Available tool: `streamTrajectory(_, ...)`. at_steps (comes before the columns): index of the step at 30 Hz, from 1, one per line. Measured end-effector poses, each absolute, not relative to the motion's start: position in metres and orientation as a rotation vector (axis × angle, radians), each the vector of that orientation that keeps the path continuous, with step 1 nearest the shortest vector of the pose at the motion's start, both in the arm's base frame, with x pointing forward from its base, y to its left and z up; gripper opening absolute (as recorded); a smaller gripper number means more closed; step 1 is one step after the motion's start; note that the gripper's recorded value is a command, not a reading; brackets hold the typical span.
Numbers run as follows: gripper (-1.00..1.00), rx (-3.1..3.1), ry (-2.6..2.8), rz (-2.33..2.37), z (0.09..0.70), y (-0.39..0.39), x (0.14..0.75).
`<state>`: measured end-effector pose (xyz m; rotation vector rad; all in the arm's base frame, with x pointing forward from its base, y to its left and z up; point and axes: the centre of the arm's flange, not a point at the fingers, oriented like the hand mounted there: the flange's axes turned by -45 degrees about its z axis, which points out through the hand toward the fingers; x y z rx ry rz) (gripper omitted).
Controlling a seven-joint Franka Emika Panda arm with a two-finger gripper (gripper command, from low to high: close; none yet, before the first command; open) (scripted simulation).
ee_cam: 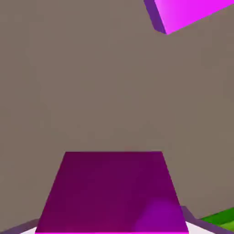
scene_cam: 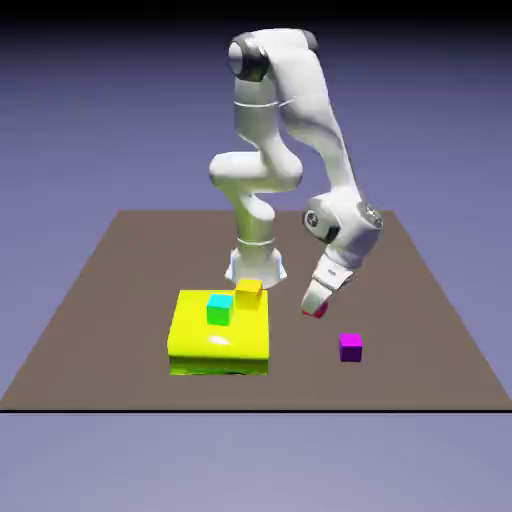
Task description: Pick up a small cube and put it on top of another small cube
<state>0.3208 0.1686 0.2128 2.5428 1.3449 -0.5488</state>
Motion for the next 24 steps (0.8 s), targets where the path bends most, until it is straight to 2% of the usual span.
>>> streamTrajectory(6, -1.0, 2.77, 0.909, -0.592, 0.266, 0.105, 0.349)
streamTrajectory(13, -1.0, 3.025, 0.429, -0.623, 0.329, 0.031, 0.352)
streamTrajectory(16, -1.0, 3.04, 0.248, -0.615, 0.334, -0.008, 0.349)
streamTrajectory(20, -1.0, 3.04, 0.248, -0.615, 0.279, -0.011, 0.334)
streamTrajectory(21, 1.0, 3.041, 0.248, -0.615, 0.268, -0.011, 0.33)
streamTrajectory(24, 1.0, 3.037, 0.249, -0.614, 0.281, -0.011, 0.335)
